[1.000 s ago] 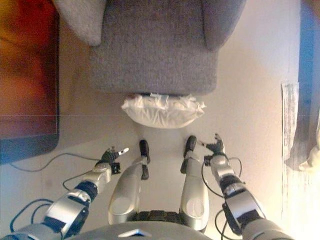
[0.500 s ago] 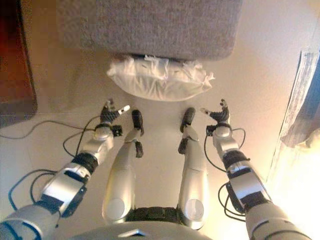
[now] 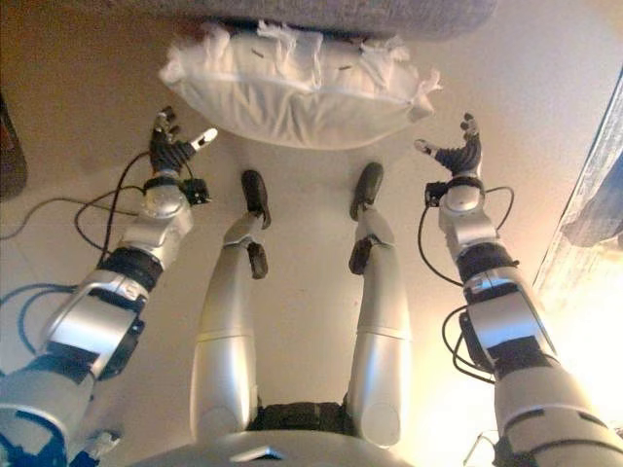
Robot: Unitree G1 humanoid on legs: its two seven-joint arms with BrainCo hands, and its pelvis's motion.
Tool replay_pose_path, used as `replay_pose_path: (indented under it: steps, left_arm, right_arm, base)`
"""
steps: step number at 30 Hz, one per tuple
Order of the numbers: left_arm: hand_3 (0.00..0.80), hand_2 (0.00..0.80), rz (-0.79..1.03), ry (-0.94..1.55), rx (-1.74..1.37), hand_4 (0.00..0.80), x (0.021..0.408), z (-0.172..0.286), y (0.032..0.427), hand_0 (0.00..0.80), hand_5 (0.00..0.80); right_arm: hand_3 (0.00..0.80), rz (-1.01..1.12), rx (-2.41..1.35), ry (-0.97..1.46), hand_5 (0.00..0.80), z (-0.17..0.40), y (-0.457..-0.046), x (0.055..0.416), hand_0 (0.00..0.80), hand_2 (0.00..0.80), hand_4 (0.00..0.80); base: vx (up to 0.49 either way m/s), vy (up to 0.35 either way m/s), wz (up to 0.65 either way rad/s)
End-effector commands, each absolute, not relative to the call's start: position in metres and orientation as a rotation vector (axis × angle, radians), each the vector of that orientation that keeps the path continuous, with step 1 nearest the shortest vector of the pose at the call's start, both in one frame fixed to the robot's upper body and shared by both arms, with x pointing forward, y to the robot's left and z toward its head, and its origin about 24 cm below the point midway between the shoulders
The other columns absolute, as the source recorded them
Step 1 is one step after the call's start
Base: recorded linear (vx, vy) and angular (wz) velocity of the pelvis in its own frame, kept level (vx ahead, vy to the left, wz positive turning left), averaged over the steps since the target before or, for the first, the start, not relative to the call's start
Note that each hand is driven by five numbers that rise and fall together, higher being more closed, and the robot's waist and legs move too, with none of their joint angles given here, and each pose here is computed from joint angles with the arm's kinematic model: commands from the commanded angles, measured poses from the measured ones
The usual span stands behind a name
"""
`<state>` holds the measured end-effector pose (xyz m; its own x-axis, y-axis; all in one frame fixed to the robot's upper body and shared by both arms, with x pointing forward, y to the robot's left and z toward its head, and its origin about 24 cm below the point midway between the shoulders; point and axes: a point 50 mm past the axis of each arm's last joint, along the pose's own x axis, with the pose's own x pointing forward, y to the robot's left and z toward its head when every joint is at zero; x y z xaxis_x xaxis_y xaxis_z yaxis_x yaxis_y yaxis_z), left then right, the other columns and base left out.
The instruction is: Pick up the cushion and take it to the sofa
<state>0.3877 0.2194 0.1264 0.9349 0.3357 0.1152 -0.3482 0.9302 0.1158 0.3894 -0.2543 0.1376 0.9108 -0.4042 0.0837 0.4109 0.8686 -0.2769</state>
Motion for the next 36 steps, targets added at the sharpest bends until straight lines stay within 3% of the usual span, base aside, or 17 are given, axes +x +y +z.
replay_pose_path:
  steps: [1,7,17,26,36]
  left_arm:
    - [0.0,0.0,0.379,-0.163,0.08,0.0,0.386,0.138,0.233,0.0,0.0]
    - [0.0,0.0,0.4,-0.215,0.134,0.0,0.391,0.152,0.231,0.0,0.0]
    - [0.0,0.0,0.212,-0.413,0.099,0.0,0.391,0.2,0.244,0.0,0.0]
    - [0.0,0.0,-0.05,-0.574,0.253,0.0,0.394,0.255,0.215,0.0,0.0]
    - [0.0,0.0,-0.144,-0.707,0.506,0.0,0.389,0.299,0.189,0.0,0.0]
  right_arm:
    - [0.0,-0.462,-0.349,-0.112,0.0,0.156,-0.281,0.382,0.0,0.0,0.0]
    - [0.0,-0.419,-0.357,-0.254,0.0,0.199,-0.277,0.39,0.0,0.0,0.0]
    - [0.0,-0.313,-0.38,-0.405,0.0,0.252,-0.272,0.393,0.0,0.0,0.0]
    - [0.0,-0.096,-0.368,-0.486,0.0,0.286,-0.251,0.394,0.0,0.0,0.0]
    - [0.0,-0.021,-0.391,-0.494,0.0,0.298,-0.244,0.393,0.0,0.0,0.0]
  base:
    - [0.002,0.036,-0.02]
    - [0.001,0.006,0.0]
    - [0.008,0.041,0.02]
    - [0.013,0.002,0.0]
    - [0.003,0.002,0.01]
